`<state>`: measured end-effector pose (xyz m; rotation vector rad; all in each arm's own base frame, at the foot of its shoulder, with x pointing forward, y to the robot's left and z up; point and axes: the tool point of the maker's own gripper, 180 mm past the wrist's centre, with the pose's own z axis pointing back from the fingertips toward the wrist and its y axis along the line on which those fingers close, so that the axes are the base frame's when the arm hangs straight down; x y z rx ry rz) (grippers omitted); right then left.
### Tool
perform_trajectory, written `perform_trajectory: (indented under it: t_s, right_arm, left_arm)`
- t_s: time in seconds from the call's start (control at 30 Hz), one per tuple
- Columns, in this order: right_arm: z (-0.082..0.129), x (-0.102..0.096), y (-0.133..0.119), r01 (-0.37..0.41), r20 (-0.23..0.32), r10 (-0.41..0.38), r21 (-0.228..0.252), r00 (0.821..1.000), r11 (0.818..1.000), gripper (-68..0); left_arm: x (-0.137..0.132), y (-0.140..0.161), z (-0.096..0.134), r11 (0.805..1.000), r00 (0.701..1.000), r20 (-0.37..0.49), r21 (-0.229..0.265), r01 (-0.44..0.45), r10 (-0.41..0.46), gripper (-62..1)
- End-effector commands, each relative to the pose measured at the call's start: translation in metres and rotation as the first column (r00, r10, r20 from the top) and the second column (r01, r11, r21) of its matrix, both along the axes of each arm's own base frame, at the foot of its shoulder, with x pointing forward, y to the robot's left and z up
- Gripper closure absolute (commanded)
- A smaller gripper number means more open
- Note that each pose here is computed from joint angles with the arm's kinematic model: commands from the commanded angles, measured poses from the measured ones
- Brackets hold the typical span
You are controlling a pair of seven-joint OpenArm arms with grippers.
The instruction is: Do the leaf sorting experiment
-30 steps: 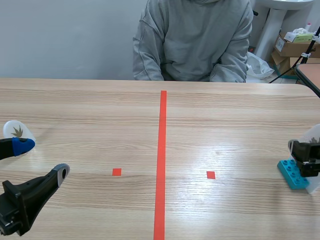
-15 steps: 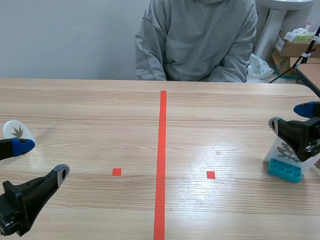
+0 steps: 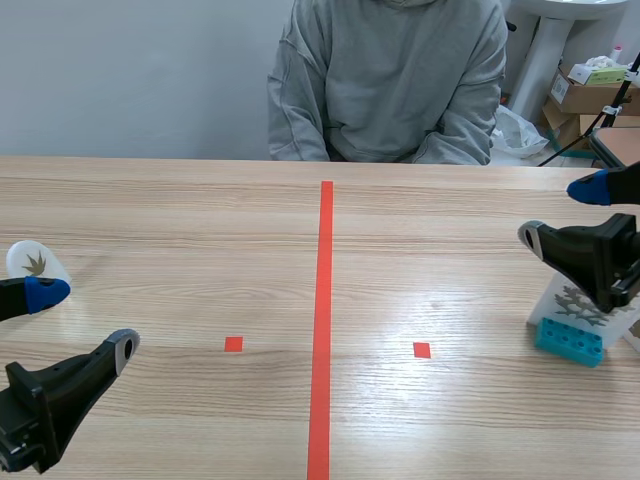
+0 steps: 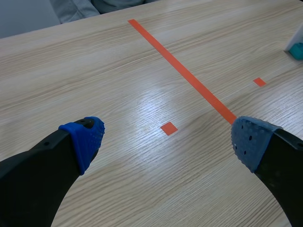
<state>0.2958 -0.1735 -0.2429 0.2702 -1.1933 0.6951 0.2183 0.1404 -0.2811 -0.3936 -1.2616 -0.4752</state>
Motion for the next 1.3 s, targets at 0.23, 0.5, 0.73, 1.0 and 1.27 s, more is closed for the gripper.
perform_trajectory:
  t_s: [0.23,0.5,0.73,1.0,1.27]
  right_arm:
    - [-0.015,-0.017,0.039,-0.165,-0.072,0.164,-0.006,0.984,0.986,-45.6]
    - [-0.032,-0.035,0.072,-0.236,-0.126,0.241,0.055,0.962,0.970,-45.6]
    - [-0.029,-0.041,0.061,-0.171,-0.142,0.190,0.137,0.972,0.976,-46.5]
    - [-0.045,-0.051,0.026,-0.043,-0.215,0.080,0.168,0.973,0.985,-47.5]
    - [-0.044,-0.044,0.008,0.043,-0.187,0.011,0.283,0.982,0.958,-37.1]
  left_arm:
    - [0.004,0.000,0.009,1.000,0.999,0.032,-0.017,-0.005,0.005,-57.2]
    - [0.004,0.000,0.009,1.000,0.999,0.032,-0.017,-0.005,0.005,-57.2]
    - [0.004,0.000,0.009,1.000,0.999,0.031,-0.016,-0.005,0.005,-57.2]
    - [0.004,0.000,0.009,1.000,0.999,0.031,-0.017,-0.005,0.006,-57.2]
    - [0.004,0.000,0.009,1.000,0.999,0.031,-0.016,-0.005,0.005,-57.2]
